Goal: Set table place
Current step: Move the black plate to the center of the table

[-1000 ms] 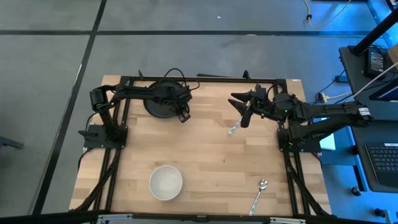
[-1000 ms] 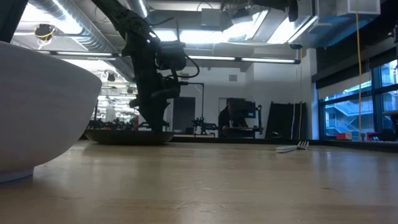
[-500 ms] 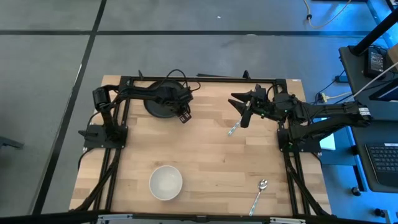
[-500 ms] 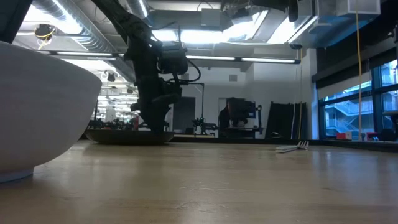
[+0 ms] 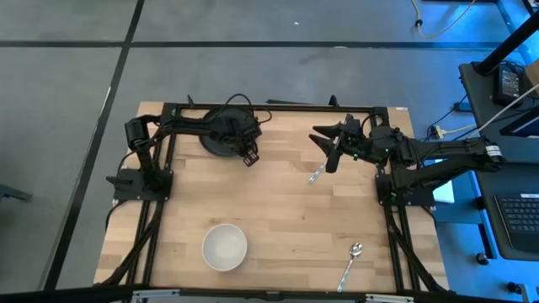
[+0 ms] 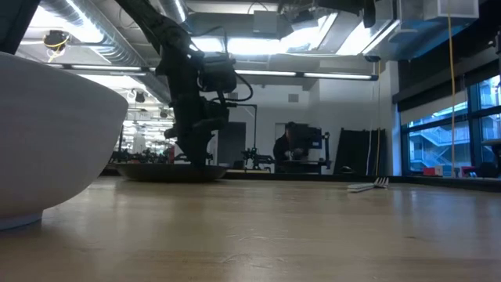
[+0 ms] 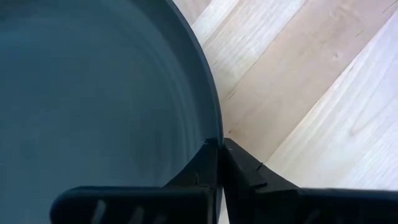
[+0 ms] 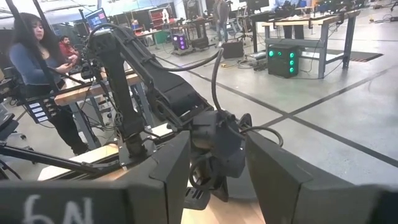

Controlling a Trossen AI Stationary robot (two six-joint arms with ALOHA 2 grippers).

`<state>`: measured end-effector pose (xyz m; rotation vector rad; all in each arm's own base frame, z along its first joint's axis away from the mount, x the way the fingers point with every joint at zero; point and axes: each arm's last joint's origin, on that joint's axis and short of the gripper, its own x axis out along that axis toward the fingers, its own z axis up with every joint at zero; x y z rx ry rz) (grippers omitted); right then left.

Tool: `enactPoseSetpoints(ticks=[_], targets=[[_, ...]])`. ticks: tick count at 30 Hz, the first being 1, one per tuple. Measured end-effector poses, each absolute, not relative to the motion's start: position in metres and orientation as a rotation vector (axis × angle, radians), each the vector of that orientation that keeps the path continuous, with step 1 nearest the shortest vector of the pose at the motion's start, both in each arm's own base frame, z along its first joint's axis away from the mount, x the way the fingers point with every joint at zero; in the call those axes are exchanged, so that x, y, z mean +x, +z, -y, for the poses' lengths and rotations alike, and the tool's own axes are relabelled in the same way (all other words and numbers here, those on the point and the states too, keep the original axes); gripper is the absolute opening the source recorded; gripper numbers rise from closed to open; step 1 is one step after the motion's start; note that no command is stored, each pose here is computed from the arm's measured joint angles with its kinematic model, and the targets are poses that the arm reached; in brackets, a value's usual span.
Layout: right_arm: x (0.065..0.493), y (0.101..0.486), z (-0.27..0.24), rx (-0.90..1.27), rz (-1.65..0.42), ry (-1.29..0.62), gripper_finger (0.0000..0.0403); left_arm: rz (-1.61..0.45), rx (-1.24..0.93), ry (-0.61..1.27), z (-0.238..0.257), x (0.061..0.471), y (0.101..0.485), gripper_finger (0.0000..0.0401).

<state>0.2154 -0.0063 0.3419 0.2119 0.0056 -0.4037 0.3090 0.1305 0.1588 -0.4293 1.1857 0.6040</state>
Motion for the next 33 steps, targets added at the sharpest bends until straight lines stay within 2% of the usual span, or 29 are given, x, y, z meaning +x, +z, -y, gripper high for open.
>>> enactPoseSetpoints(ticks=[10, 18, 25, 30, 33], targets=[[0.215, 0.342, 0.006, 0.217, -0.005, -0.404, 0.0156, -1.182, -0.398, 0.553, -0.115, 0.314, 0.164, 0.0001], [0.215, 0.342, 0.006, 0.211, -0.009, -0.404, 0.0156, -1.076, -0.359, 0.466, -0.091, 0.323, 0.206, 0.0001], [0.215, 0.342, 0.006, 0.208, -0.010, -0.404, 0.0156, -0.975, -0.251, 0.336, -0.060, 0.346, 0.241, 0.0000], [0.215, 0.342, 0.006, 0.209, -0.009, -0.404, 0.0156, -0.974, -0.219, 0.266, -0.037, 0.350, 0.245, 0.0000], [0.215, 0.342, 0.006, 0.211, -0.009, -0.404, 0.0156, -0.986, -0.186, 0.156, -0.021, 0.352, 0.245, 0.0000]])
